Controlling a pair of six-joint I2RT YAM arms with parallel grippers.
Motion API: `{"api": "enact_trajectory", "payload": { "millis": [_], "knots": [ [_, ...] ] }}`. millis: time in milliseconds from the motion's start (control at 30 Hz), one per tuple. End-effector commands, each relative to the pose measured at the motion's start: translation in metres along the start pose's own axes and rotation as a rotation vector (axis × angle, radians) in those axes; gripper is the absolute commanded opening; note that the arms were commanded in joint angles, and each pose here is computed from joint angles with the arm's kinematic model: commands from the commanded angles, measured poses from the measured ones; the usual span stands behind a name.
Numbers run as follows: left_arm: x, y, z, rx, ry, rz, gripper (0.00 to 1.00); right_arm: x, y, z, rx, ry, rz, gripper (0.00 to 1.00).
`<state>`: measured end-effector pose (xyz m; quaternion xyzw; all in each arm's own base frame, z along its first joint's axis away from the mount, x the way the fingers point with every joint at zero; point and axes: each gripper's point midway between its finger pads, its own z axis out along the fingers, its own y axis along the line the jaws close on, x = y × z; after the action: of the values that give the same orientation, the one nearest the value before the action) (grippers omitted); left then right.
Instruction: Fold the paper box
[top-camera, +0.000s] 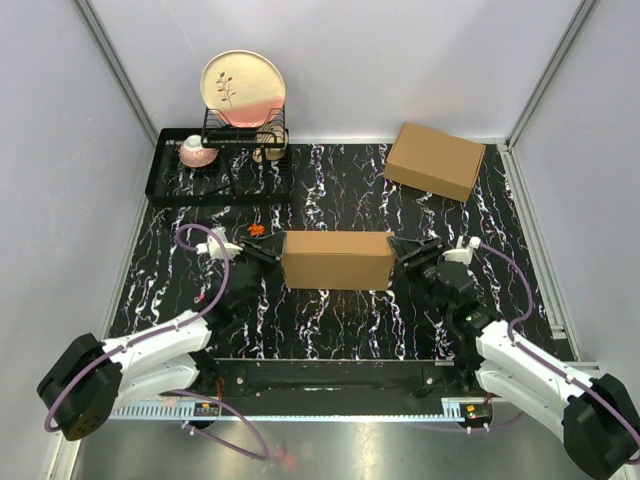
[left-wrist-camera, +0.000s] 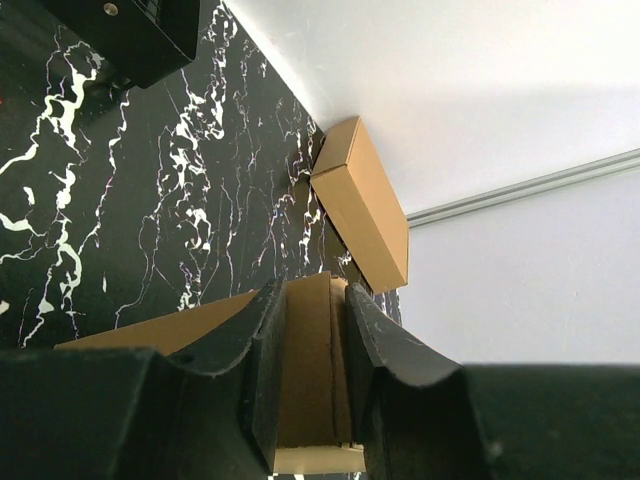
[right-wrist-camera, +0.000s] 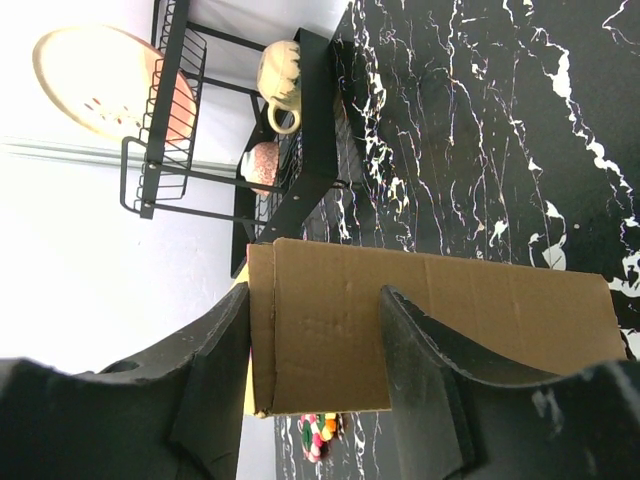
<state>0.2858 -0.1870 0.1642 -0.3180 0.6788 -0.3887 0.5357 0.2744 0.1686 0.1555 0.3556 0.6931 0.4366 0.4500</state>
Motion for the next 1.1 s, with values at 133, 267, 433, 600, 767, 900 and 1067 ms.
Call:
{"api": "enact_trajectory", "payload": {
  "millis": [133,267,433,600,767,900,1067],
  "knots": [
    [0.054,0.094,-0.040,-0.251,0.323,0.470,0.20,0.019,-0.097,-0.037,0.325,0.169,-0.349,0.25],
    [0.052,0.055,-0.045,-0.143,0.301,0.474,0.20,0.023,-0.097,-0.044,0.314,0.205,-0.380,0.23],
    [0.062,0.085,-0.075,-0.141,0.313,0.461,0.20,0.036,-0.108,-0.066,0.298,0.273,-0.346,0.22],
    [0.059,0.099,-0.094,-0.116,0.307,0.438,0.23,0.028,-0.097,-0.081,0.266,0.252,-0.317,0.45],
    [0.054,0.080,-0.097,-0.043,0.320,0.479,0.28,0.028,-0.088,-0.086,0.279,0.280,-0.327,0.50],
    [0.073,0.097,-0.107,-0.061,0.409,0.485,0.32,0.030,-0.088,-0.090,0.327,0.312,-0.324,0.54],
    [0.078,0.081,-0.118,0.042,0.399,0.554,0.34,0.019,-0.074,-0.096,0.326,0.291,-0.342,0.56]
  ]
}}
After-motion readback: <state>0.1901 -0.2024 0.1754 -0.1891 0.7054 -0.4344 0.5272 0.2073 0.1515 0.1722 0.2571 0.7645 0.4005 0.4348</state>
